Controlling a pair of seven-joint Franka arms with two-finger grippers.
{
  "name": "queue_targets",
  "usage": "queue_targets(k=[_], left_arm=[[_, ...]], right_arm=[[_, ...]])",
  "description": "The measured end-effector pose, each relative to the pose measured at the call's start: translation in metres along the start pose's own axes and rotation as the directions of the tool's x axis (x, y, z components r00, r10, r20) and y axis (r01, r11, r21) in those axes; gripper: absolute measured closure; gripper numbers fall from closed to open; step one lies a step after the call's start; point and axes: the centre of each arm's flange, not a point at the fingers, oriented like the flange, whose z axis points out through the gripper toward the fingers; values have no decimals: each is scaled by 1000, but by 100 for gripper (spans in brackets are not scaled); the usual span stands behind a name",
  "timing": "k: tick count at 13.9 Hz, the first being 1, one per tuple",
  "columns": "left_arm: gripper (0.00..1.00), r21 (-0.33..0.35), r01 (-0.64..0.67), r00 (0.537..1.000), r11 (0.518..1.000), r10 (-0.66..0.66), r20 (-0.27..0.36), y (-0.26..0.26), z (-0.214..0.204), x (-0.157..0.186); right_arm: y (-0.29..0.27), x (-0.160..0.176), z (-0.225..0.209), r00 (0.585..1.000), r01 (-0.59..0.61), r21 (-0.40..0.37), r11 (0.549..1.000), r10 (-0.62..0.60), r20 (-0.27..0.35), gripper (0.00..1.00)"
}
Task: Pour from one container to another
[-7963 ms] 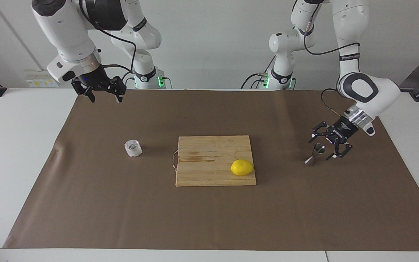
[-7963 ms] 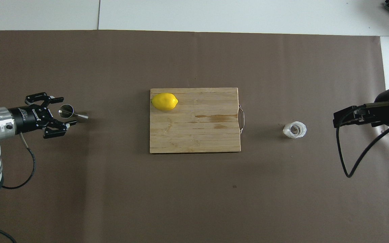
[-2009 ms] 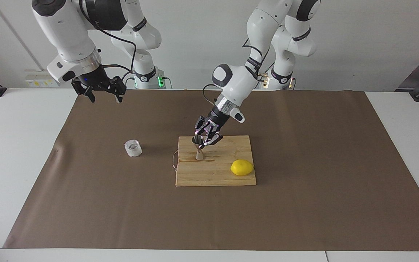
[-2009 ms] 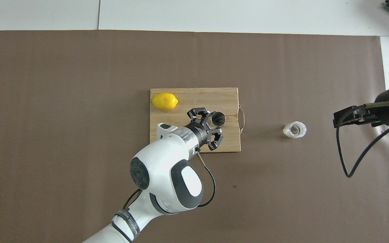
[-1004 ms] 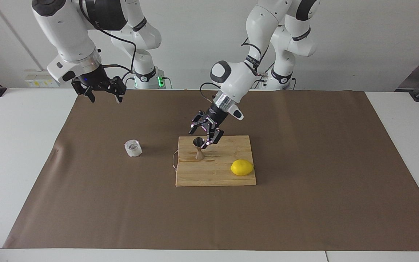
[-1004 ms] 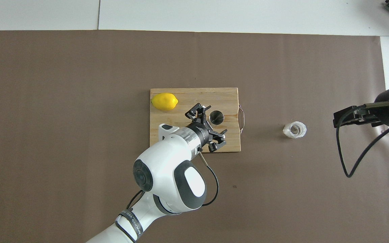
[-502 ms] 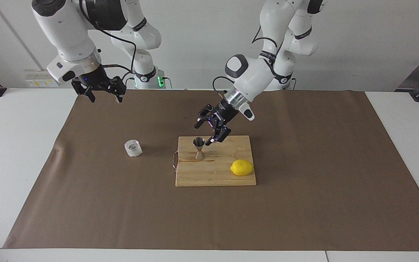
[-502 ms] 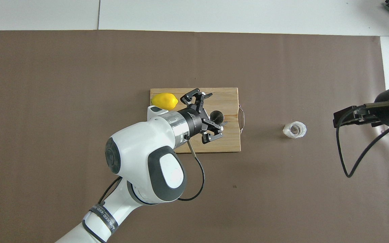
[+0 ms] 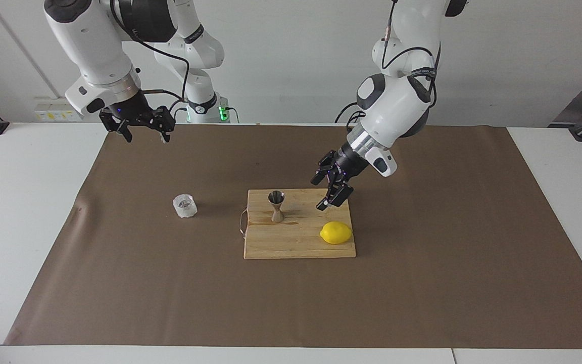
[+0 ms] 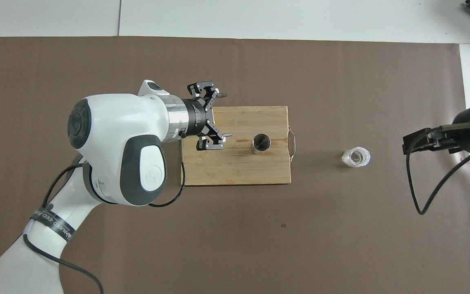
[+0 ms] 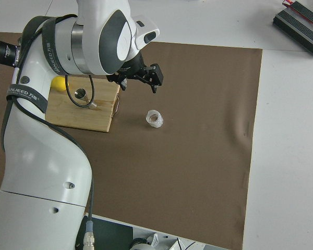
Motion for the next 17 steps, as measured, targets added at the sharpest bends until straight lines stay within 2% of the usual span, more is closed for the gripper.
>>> queue_targets(k=[2, 4, 6, 7, 9, 12, 13, 15, 17], left_arm=[[0, 5, -148, 984, 989, 147, -103, 7, -10, -2], [0, 49, -302, 938, 952, 306, -164, 11, -17, 3], [0, 134, -457, 858, 879, 475, -193, 16, -23, 24], [0, 190, -533, 805, 825, 563, -185, 17, -26, 37], [0, 298, -684, 666, 665, 737, -117, 16, -32, 61], [0, 409, -843, 392, 350, 920, 20, 16, -44, 91], [0, 427, -862, 326, 272, 944, 57, 17, -49, 101], [0, 443, -884, 225, 152, 967, 117, 19, -65, 123], [0, 443, -895, 148, 61, 975, 164, 22, -88, 147]], right_arm=[[0, 0, 0, 1000, 0, 0, 1000, 0, 0, 0], [0, 0, 0, 1000, 0, 0, 1000, 0, 0, 0], [0, 0, 0, 1000, 0, 0, 1000, 0, 0, 0], [0, 0, 0, 1000, 0, 0, 1000, 0, 0, 0], [0, 0, 0, 1000, 0, 0, 1000, 0, 0, 0], [2, 0, 0, 1000, -4, 1, 1000, 4, 0, 0], [3, 0, 0, 1000, -6, 1, 1000, 6, -2, 0], [3, 3, -2, 1000, -5, 1, 1000, 5, -24, 0], [1, 4, -3, 999, 1, 1, 1000, -1, -35, 0]])
